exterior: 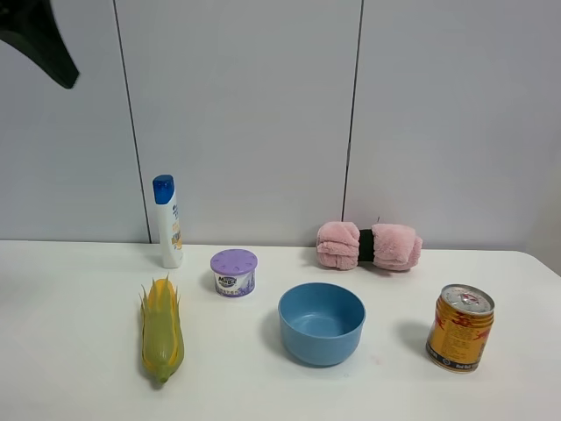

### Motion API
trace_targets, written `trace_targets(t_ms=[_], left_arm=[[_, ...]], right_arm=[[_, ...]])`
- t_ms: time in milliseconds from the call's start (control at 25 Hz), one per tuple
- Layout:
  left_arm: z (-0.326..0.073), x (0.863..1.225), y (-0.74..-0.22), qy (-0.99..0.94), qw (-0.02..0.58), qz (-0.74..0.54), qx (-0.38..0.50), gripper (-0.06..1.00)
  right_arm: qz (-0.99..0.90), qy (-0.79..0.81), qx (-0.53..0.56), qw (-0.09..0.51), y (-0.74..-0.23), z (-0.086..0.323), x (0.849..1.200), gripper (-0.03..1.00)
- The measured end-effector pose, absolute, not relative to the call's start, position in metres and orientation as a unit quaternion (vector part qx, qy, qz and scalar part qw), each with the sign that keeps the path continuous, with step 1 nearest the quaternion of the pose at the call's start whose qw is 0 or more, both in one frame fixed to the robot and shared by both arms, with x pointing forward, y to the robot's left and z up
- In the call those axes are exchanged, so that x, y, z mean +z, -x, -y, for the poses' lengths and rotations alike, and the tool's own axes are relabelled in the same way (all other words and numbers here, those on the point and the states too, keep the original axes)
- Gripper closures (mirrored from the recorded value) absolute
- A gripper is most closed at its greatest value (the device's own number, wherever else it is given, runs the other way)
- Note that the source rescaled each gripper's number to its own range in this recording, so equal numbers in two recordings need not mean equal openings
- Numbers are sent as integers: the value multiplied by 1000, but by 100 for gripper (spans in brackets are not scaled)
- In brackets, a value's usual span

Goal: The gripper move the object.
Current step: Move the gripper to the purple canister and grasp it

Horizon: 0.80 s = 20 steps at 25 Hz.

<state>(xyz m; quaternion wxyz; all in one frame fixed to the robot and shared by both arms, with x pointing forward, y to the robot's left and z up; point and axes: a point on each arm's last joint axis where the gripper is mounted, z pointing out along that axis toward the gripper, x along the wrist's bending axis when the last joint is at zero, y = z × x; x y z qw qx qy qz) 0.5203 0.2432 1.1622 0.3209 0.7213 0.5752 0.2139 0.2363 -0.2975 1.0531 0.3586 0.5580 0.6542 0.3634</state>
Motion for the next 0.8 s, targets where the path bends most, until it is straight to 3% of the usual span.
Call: trace_targets(t_ms=[520, 800], left_arm=[[-140, 1087, -585, -803, 286, -504, 136, 4], [-110, 1049, -617, -817, 279, -488, 128, 4]], right_arm=[[-654, -558, 363, 359, -236, 297, 1053, -3], [-654, -558, 363, 359, -236, 297, 1053, -3]])
